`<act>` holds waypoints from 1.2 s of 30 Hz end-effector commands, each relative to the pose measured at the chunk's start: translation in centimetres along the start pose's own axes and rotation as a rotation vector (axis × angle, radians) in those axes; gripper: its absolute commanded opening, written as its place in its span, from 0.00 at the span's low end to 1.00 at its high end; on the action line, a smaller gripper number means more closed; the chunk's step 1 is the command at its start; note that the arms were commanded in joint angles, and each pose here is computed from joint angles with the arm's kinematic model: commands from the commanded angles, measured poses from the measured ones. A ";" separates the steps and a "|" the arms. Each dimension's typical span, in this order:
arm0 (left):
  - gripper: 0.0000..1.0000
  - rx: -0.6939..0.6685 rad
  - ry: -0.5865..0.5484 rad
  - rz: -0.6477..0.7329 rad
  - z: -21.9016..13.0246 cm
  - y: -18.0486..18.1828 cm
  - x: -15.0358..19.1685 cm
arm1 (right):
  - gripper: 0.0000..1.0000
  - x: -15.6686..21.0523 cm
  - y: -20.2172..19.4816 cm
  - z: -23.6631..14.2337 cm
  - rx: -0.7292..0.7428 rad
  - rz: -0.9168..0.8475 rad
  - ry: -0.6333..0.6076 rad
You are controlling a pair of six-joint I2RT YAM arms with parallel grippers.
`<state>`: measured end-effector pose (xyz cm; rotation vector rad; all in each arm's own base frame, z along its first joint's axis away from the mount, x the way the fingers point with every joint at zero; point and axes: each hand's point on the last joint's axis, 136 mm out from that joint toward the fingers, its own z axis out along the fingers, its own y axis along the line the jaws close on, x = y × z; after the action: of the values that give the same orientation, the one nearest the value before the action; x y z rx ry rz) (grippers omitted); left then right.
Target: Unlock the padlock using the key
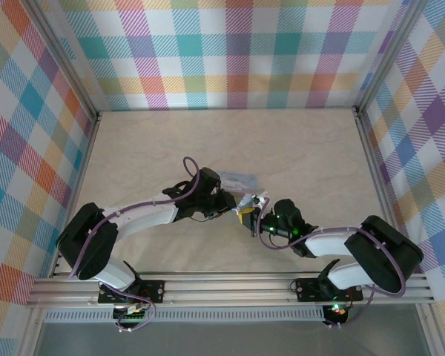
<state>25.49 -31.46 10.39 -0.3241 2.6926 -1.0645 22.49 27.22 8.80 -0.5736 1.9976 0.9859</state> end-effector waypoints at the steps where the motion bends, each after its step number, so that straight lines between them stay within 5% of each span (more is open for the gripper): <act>1: 0.10 0.058 0.017 0.021 -0.1 -1.7 0.1 | 0.00 -3.4 1.1 0.5 -0.031 -0.041 -0.099; 36: 0.06 0.011 0.025 0.026 1.4 -0.3 0.9 | 0.00 -5.8 1.3 1.6 -0.037 -0.059 -0.125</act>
<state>26.76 -31.27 9.60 -0.3615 2.6577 -1.0164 23.82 27.93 7.88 -0.5774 2.0542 0.9496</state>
